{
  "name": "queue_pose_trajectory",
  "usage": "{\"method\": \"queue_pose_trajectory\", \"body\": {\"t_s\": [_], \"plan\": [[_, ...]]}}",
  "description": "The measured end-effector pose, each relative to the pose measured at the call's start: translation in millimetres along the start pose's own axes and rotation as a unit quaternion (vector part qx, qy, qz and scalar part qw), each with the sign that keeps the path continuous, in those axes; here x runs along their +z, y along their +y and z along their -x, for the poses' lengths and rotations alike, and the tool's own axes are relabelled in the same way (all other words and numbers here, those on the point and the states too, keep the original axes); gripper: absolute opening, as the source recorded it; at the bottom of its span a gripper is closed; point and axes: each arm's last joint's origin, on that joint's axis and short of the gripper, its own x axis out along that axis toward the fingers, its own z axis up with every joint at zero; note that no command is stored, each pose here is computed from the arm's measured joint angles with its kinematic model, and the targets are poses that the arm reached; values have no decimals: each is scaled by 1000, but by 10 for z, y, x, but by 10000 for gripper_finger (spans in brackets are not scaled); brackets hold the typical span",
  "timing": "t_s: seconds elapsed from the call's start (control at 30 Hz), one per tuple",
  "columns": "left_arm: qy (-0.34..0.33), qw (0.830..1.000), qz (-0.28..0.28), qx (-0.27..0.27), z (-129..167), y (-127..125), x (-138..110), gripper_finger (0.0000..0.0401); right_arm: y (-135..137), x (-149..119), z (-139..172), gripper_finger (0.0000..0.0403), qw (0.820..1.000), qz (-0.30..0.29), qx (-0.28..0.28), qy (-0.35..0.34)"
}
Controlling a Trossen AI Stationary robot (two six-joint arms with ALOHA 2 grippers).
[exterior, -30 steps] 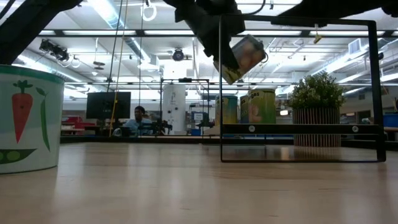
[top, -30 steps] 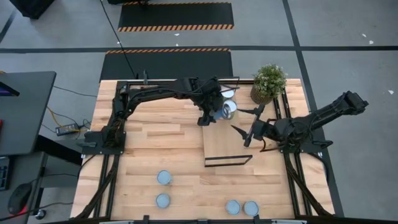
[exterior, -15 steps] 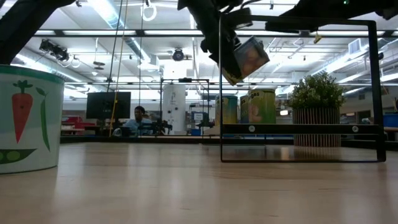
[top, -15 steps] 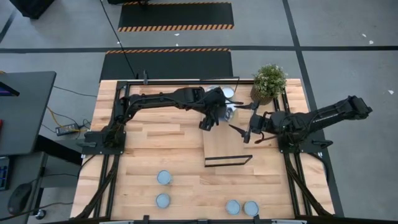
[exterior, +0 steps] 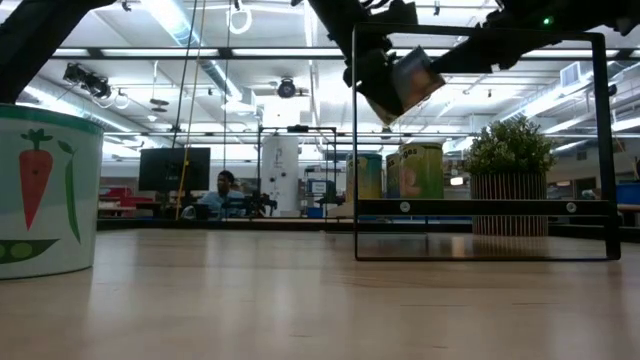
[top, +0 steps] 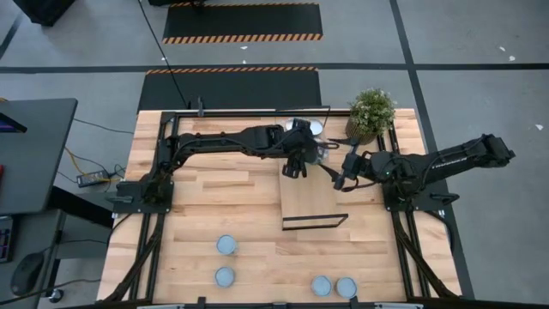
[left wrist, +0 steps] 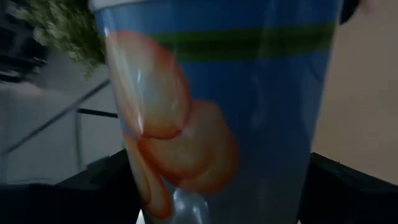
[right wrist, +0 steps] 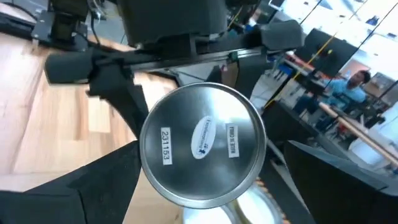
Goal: Pick and place cans onto a shelf
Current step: Put the canned peaches on the shelf
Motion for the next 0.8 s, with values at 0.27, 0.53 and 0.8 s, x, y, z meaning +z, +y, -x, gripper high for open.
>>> {"method": "queue_pose_trajectory", "body": {"t_s": [0.27,0.53,0.8], "plan": [[-8,999,-21,34,3,16,53,325,-56,47,35,400,1000,4,-4,-23],[-21,999,-22,40,22,-14,107,325,-55,60,26,400,999,15,-9,-28],[-35,997,-43,49,31,-9,145,325,-61,66,19,395,999,30,-8,-34]]}}
